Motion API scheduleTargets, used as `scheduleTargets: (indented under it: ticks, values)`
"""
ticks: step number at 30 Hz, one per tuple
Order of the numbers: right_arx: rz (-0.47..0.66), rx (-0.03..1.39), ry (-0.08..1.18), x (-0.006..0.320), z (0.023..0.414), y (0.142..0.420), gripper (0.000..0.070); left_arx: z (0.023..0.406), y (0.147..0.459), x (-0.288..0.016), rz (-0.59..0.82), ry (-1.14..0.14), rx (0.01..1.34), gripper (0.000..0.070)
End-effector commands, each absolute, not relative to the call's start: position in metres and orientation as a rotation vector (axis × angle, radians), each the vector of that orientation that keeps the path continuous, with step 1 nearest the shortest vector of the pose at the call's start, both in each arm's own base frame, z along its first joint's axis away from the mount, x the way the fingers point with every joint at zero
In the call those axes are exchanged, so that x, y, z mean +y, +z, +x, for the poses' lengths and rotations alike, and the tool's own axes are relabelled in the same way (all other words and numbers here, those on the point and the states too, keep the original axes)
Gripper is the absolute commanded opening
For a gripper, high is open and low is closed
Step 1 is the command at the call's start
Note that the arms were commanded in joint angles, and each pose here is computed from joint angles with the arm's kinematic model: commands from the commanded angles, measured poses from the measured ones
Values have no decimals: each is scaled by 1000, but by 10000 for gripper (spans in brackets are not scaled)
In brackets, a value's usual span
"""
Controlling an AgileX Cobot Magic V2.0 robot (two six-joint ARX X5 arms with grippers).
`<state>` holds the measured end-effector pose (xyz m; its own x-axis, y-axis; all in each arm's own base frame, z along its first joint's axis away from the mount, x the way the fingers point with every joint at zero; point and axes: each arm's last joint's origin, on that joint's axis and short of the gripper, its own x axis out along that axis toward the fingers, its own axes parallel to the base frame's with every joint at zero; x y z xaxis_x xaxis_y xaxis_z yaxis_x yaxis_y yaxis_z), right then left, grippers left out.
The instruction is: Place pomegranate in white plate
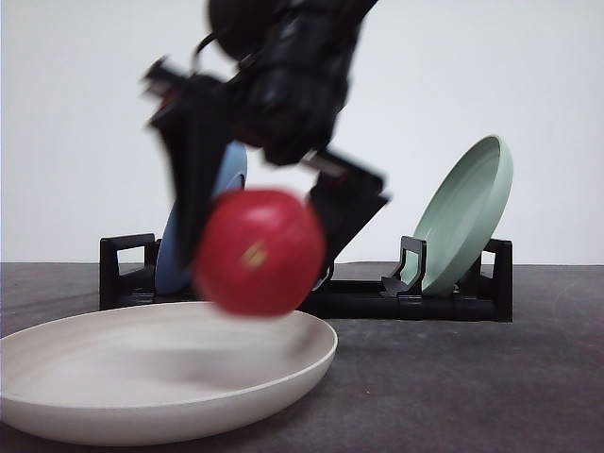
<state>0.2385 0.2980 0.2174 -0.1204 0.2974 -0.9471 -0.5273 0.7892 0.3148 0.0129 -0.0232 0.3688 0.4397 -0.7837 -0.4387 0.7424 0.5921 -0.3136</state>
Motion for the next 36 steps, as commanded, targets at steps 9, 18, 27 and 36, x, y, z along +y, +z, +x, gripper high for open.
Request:
scheduleTargets:
  ticks: [9,18,27,36]
  values:
    - [-219,1497,765,331,237,187,469,13,374,-21,-102,-945,566,636]
    - [-225,1466,798,336,235,188,618,13,374,-21,-101,-926,558,636]
    - [-225,1416,830,331,236,206,700,13,374,-21,-101,-921,555,636]
    - [-200,1192,856,297,221,298,700,13,374,-21,-102,-921,555,636]
